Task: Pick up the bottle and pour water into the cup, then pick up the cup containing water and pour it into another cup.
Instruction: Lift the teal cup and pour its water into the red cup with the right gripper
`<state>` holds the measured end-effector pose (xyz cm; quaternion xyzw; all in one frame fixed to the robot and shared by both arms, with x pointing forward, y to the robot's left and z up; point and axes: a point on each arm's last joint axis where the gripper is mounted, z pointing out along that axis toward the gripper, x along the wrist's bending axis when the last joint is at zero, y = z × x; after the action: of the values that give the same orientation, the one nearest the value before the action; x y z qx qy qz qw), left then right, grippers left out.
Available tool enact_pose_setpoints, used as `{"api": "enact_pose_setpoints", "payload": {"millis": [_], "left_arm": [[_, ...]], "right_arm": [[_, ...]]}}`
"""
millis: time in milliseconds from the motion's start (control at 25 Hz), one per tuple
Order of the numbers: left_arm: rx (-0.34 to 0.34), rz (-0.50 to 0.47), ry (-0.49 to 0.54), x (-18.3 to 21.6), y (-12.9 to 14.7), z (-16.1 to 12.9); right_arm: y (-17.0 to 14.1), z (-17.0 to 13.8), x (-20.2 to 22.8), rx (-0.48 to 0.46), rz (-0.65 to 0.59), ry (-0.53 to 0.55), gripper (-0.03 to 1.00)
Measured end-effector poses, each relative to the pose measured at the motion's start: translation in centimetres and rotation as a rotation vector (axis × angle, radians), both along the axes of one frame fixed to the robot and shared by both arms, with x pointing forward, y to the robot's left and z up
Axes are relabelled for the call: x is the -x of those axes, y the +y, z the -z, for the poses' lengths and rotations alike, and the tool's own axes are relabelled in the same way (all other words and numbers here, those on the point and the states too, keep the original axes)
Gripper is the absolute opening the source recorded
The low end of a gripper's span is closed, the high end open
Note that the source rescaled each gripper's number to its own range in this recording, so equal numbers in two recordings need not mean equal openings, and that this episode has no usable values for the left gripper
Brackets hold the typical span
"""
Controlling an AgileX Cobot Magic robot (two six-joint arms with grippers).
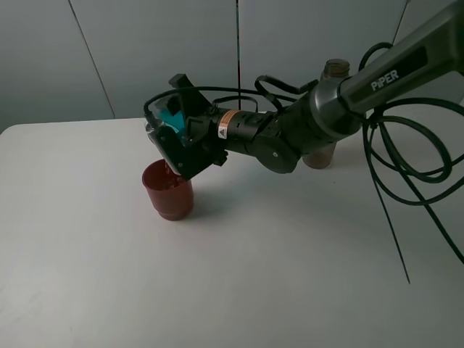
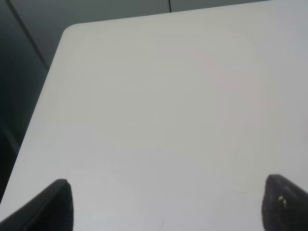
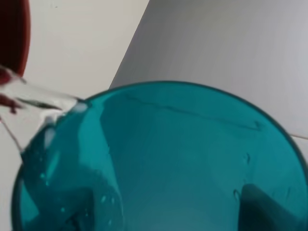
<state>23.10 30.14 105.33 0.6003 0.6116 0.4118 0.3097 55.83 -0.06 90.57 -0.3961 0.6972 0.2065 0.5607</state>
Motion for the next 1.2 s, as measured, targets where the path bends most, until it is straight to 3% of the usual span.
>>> {"api": "enact_pose_setpoints", "payload": {"millis": [920, 1040, 1200], "left_arm": [[0.004, -0.002, -0.001, 0.0, 0.0, 0.0], [0.002, -0.001, 0.0, 0.0, 0.0, 0.0], [0.002, -0.001, 0.0, 0.0, 0.0, 0.0]], "right_arm": [[0.09, 0.36, 0.24, 0.137, -0.055, -0.098, 0.07], [0.08, 0.38, 0.24, 0.089, -0.03, -0.037, 0.07], [0.08, 0.4, 0.24, -0.063, 0.047, 0.146, 0.07]]}}
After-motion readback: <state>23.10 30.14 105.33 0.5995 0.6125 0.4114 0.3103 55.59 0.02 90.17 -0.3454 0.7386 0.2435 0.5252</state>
